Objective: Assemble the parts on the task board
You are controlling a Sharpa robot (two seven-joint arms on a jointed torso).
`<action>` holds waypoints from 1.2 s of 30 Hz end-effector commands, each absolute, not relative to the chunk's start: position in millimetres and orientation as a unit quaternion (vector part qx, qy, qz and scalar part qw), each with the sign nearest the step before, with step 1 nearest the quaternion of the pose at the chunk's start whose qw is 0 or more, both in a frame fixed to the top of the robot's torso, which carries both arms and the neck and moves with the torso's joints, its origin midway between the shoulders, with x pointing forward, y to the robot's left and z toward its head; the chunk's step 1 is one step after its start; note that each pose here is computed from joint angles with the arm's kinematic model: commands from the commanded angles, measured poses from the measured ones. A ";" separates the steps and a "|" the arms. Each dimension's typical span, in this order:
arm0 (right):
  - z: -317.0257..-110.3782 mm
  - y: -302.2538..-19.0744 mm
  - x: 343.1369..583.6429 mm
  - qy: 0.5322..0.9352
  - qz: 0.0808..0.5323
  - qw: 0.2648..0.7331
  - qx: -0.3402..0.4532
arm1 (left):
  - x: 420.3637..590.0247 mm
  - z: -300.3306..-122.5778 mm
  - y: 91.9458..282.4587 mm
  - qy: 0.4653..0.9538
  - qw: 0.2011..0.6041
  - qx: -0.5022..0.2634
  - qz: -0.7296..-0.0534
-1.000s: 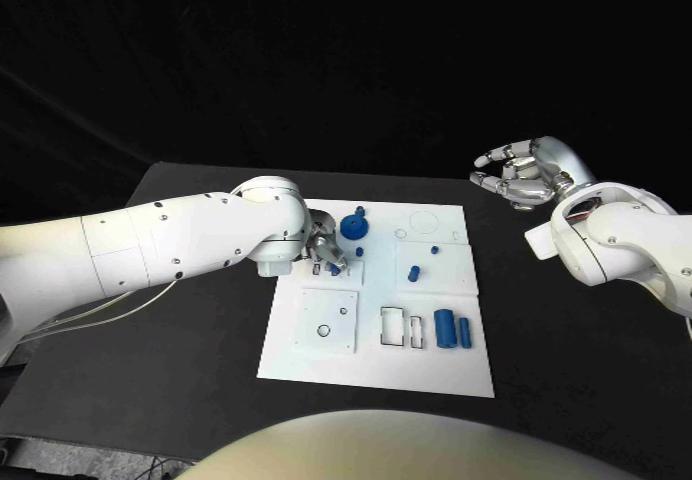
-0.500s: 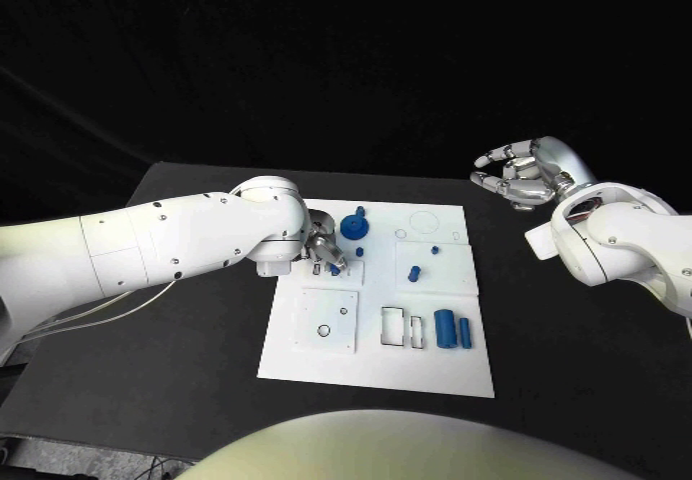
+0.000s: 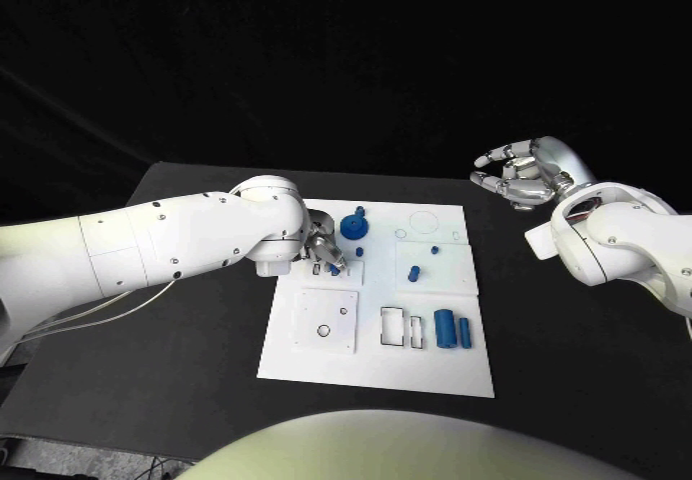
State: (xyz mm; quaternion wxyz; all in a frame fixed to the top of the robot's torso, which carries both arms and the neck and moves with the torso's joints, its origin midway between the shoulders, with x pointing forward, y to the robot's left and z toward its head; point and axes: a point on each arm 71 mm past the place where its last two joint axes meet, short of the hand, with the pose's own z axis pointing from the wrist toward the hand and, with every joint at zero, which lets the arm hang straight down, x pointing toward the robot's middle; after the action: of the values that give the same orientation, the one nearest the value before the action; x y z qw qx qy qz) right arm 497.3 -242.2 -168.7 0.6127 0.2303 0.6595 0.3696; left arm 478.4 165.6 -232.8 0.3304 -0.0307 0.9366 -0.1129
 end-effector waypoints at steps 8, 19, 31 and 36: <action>-168.7 -240.8 497.4 0.660 0.372 0.612 0.225 | 471.8 -240.2 167.0 0.948 0.302 -0.020 -0.104; -168.8 -241.3 497.7 0.660 0.372 0.613 0.225 | 471.6 -237.6 167.2 0.948 0.301 -0.019 -0.105; -168.7 -241.7 497.4 0.660 0.371 0.613 0.226 | 473.8 -238.6 168.0 0.949 0.297 -0.017 -0.099; -168.4 -242.6 496.7 0.659 0.371 0.614 0.225 | 475.3 -239.3 168.1 0.950 0.295 -0.019 -0.098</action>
State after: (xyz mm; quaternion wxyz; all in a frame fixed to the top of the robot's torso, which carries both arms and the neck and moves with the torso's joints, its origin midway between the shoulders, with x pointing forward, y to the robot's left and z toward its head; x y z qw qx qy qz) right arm 497.3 -243.5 -168.7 0.6133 0.2309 0.6592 0.3687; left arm 479.3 167.2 -232.3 0.3181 -0.0274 0.9414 -0.1085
